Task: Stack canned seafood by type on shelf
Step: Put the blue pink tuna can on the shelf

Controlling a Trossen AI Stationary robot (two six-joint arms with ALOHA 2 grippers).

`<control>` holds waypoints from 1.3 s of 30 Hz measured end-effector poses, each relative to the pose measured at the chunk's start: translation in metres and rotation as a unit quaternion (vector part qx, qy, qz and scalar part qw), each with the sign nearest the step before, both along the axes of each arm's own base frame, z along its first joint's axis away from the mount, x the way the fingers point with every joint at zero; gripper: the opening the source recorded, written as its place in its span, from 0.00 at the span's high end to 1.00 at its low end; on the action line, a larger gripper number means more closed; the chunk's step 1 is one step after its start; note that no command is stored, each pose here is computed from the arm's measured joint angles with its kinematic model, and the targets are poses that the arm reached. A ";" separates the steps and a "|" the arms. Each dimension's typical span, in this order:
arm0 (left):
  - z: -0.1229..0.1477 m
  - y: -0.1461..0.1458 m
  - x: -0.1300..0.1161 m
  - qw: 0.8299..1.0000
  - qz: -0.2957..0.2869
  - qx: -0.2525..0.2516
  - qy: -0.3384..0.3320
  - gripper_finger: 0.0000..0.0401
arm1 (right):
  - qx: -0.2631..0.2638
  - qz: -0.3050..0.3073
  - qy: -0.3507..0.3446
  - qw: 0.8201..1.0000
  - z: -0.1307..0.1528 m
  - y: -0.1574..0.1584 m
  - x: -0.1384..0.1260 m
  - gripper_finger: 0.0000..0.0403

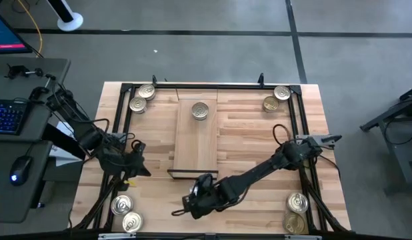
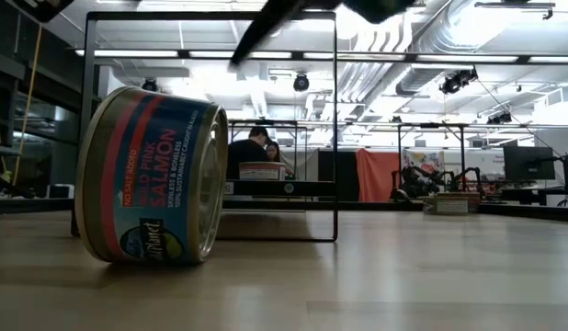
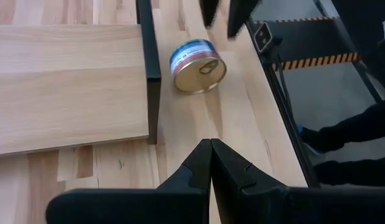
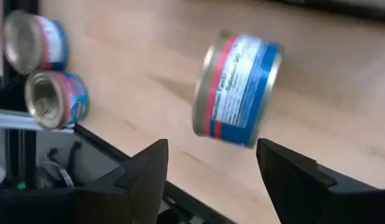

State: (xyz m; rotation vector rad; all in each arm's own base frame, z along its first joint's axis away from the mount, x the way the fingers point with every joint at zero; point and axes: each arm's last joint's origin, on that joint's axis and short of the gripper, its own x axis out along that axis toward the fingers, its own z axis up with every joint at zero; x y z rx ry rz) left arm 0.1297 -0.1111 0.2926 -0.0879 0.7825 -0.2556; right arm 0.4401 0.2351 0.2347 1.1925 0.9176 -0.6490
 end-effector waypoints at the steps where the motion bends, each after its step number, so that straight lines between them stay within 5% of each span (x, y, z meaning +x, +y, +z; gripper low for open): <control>1: 0.000 0.000 0.000 1.000 0.002 -0.002 0.001 1.00 | 0.001 -0.006 0.003 1.000 -0.005 0.000 0.000 0.41; 21: -0.005 -0.013 0.015 0.997 0.058 -0.052 0.005 1.00 | -0.061 -0.032 0.009 0.998 -0.016 -0.012 -0.001 0.41; 30: -0.047 -0.074 0.046 0.999 0.017 -0.045 0.024 1.00 | -0.097 0.016 0.008 0.995 -0.017 -0.012 0.000 0.41; 39: -0.117 -0.118 0.098 0.999 -0.004 0.010 -0.038 1.00 | -0.145 0.104 0.024 0.984 -0.005 -0.001 -0.017 0.41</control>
